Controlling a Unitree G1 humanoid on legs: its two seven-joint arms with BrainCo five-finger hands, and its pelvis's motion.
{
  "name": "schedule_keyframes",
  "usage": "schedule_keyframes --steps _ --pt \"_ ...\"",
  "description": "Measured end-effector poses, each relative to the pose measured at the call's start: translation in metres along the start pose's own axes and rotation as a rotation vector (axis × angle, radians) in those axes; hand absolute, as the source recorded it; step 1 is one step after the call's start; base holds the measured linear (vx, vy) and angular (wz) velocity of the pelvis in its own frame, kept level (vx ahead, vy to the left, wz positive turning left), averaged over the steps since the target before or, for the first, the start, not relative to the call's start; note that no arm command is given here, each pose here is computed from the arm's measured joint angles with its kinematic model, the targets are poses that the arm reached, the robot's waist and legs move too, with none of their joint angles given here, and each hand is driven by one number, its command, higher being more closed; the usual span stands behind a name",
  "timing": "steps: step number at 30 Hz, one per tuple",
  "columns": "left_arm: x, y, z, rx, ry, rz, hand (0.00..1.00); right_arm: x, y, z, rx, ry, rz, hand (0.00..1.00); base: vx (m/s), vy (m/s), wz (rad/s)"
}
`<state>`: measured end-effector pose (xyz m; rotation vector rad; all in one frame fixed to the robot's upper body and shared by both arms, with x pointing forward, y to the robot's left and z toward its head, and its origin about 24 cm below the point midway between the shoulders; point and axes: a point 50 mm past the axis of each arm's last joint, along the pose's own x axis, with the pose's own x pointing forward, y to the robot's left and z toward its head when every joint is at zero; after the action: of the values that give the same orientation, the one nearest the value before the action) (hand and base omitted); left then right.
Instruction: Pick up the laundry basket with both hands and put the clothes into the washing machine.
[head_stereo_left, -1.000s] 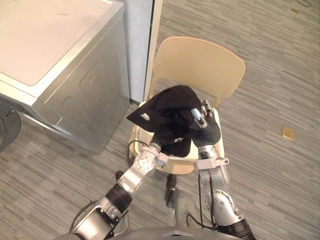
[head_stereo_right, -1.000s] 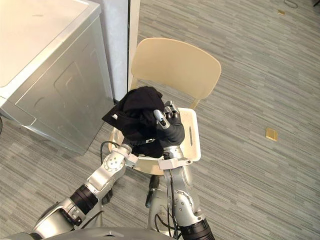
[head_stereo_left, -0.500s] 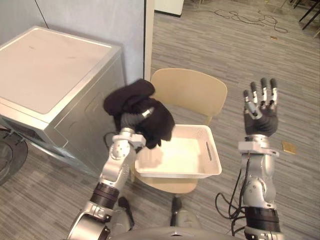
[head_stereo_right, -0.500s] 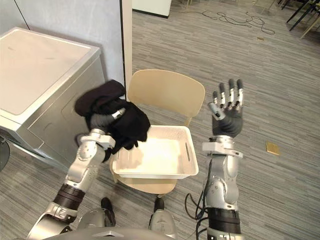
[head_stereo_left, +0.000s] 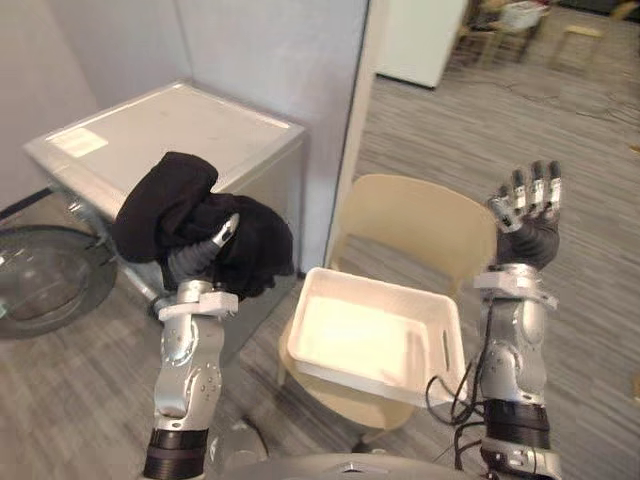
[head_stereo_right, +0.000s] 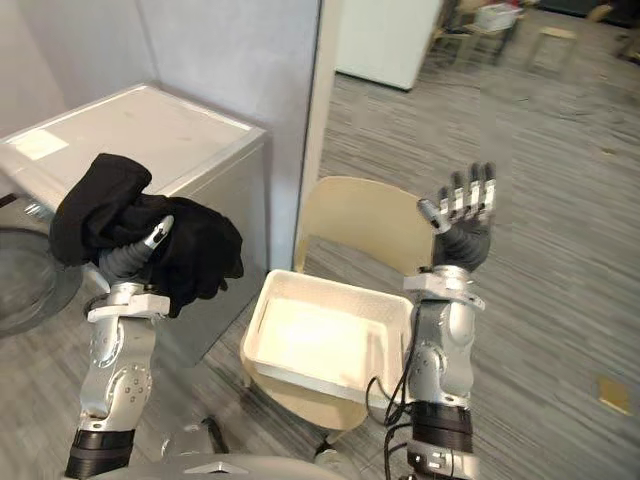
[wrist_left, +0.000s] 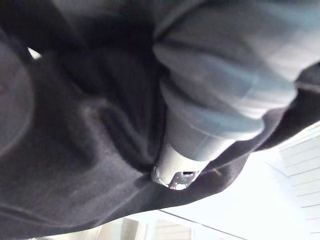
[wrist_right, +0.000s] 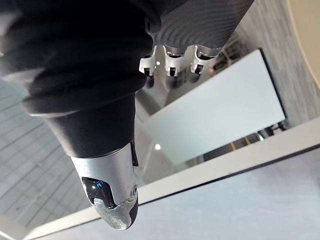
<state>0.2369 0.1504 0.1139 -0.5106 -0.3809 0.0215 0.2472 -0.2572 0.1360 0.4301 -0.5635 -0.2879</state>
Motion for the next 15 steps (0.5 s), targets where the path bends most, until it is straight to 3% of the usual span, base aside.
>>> schedule_keyframes --steps 4,12,15 --pt "-0.007 -0.001 -0.006 -0.001 0.032 -0.015 1.0 -0.016 -0.032 0.026 -0.093 -0.081 -0.118 0.0 -0.01 0.131 1.15" --pt "-0.016 0.018 -0.033 0.038 0.165 0.048 1.0 -0.006 -0.025 0.051 -0.218 -0.229 -0.13 0.0 -0.1 0.331 1.49" --pt "-0.019 0.01 -0.051 0.029 0.237 0.017 1.0 -0.016 -0.031 0.068 -0.291 -0.273 -0.147 0.0 -0.05 0.282 1.78"
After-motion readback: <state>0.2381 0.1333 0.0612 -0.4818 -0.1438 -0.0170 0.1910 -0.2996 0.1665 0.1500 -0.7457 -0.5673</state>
